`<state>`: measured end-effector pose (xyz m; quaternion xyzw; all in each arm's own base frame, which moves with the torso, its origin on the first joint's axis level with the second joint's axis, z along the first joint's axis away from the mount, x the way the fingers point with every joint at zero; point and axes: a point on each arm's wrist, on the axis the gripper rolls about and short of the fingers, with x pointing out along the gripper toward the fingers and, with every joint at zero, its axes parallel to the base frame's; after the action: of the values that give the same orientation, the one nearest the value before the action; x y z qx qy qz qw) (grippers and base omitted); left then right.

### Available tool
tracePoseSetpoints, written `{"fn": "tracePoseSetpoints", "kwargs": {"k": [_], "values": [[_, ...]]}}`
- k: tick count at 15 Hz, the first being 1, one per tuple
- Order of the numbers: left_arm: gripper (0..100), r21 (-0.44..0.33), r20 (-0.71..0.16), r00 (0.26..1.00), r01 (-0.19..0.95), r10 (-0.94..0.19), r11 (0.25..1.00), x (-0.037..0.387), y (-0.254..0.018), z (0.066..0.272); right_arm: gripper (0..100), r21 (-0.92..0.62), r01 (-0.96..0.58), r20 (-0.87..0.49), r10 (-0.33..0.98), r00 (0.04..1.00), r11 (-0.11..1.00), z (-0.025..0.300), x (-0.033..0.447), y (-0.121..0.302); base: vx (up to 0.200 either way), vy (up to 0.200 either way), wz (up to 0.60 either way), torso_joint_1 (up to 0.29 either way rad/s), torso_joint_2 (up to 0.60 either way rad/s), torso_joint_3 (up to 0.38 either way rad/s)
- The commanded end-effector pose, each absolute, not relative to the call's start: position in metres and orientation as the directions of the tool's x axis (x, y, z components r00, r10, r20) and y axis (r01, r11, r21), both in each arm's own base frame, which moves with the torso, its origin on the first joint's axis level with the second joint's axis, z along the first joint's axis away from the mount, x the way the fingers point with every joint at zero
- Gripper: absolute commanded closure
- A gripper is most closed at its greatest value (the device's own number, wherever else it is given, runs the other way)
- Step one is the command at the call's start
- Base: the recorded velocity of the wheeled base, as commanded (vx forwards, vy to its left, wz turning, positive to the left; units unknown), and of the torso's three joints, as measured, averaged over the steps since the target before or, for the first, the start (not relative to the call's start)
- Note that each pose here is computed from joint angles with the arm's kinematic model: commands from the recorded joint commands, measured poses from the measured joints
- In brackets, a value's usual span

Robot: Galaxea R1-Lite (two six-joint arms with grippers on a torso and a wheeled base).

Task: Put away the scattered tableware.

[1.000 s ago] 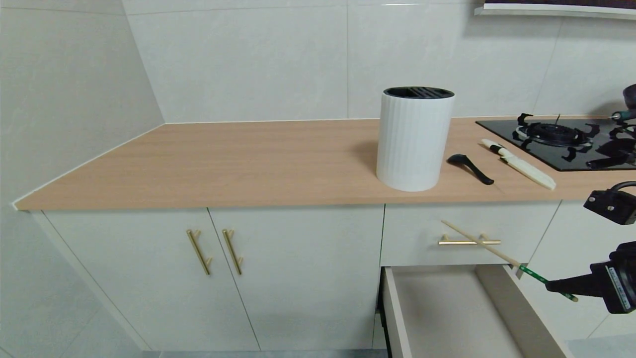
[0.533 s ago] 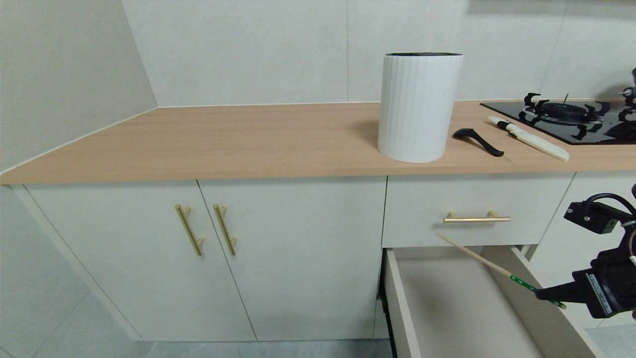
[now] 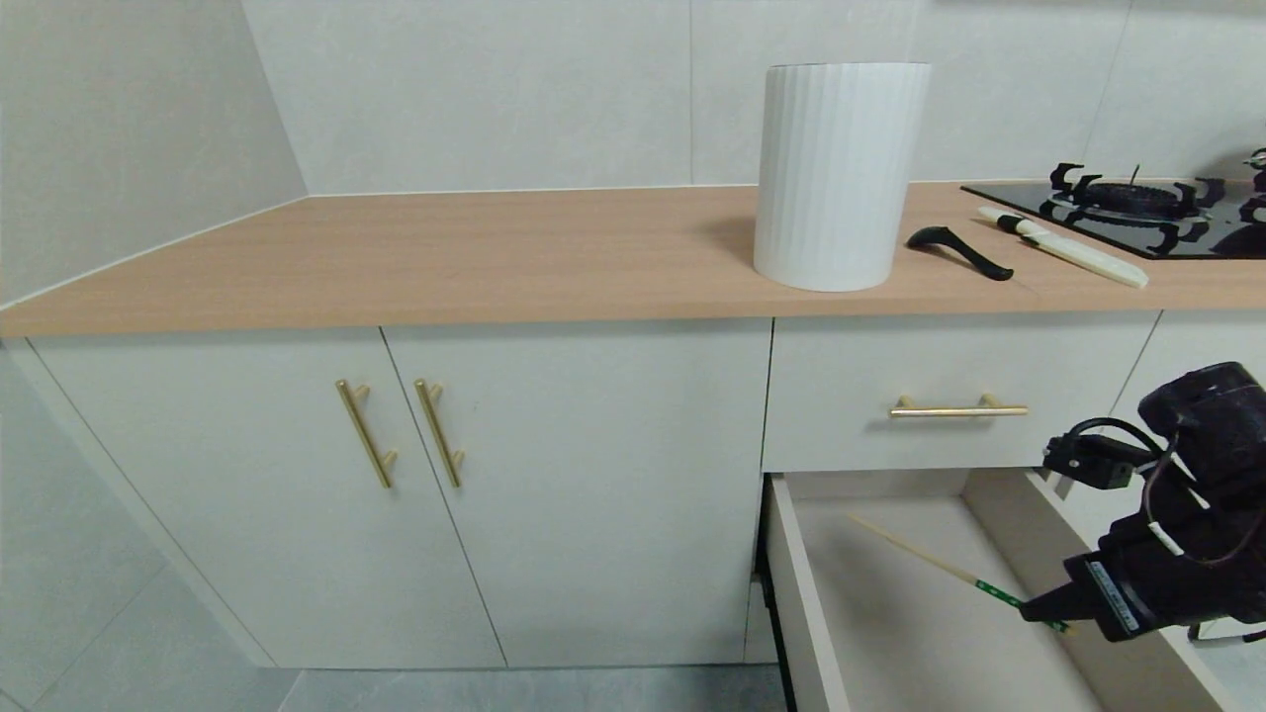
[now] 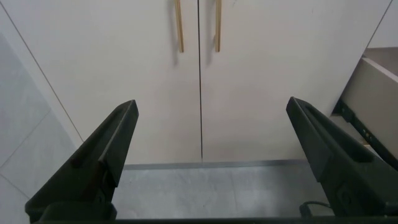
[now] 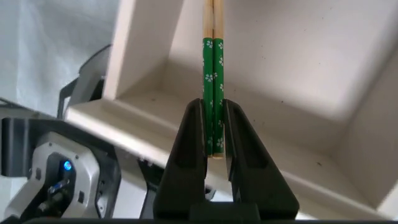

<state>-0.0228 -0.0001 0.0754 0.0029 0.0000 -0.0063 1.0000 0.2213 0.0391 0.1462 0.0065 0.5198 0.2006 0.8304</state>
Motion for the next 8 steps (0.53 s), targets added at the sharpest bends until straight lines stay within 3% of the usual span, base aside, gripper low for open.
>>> {"fn": "tracePoseSetpoints", "kwargs": {"k": [1,6,8], "values": [[0,0.006,0.0,1.0,0.014,-0.014,1.0,-0.023,0.0,0.075,100,0.229,-0.284,-0.895,0.316,0.316,0.931,0.118,0.244,0.047,0.0,0.0,0.0,0.0,0.0,0.0],[0,0.006,-0.002,1.0,0.012,-0.012,1.0,-0.023,0.0,0.075,100,0.23,-0.199,-0.91,0.283,0.302,0.953,0.06,0.279,0.065,0.0,0.0,0.0,0.0,0.0,0.0],[0,0.006,0.0,1.0,0.012,-0.012,1.0,-0.023,0.0,0.075,100,0.225,-0.16,-0.9,0.268,0.344,0.961,0.036,0.294,0.075,0.0,0.0,0.0,0.0,0.0,0.0]]}}
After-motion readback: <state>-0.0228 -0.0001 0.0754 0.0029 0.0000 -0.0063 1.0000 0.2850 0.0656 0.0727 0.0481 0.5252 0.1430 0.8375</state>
